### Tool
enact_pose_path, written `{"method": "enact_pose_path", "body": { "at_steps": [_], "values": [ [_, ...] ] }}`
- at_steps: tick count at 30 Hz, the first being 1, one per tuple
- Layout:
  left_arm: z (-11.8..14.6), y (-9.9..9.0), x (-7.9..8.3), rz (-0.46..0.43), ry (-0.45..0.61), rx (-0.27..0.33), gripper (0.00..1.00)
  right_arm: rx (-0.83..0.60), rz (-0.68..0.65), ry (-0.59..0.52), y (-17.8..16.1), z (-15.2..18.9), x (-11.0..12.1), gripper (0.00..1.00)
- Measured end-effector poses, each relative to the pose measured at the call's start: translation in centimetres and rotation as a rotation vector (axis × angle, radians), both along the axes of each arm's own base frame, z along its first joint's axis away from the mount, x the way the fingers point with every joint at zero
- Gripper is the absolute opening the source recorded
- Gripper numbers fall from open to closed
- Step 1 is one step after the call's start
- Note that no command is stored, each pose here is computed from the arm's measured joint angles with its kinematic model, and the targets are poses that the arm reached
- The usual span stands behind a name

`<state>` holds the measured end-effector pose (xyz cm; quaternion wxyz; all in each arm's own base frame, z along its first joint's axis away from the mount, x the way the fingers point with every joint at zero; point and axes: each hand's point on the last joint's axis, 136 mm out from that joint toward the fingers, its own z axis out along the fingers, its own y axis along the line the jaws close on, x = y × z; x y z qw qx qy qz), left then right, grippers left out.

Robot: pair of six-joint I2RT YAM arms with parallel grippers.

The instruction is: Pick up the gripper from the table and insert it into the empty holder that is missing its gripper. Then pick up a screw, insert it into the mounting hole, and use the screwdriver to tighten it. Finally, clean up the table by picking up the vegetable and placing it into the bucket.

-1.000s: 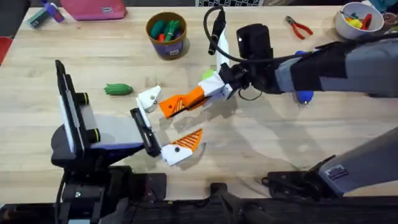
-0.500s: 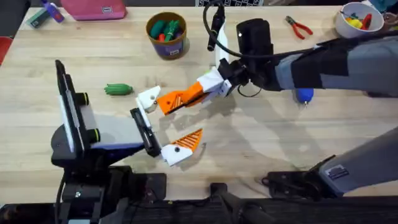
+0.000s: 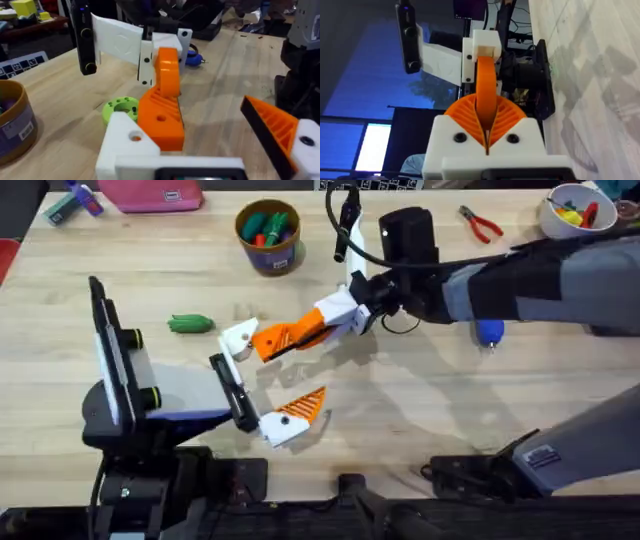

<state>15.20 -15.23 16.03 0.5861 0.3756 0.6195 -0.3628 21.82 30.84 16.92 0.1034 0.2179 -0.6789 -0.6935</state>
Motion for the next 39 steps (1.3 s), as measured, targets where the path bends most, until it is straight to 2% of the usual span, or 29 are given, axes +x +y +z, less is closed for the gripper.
{"method": "enact_pose_path", "body": {
  "at_steps": [23,39],
  "values": [
    [0.0,0.0,0.1,0.004,-0.004,0.002,0.987,-0.029,-0.030,-0.035,1.6,0.4,0.8,0.009],
    [0.0,0.1,0.2,0.014,-0.002,0.001,0.985,-0.024,0.013,-0.038,3.3,0.2,0.9,0.009]
  ]
}}
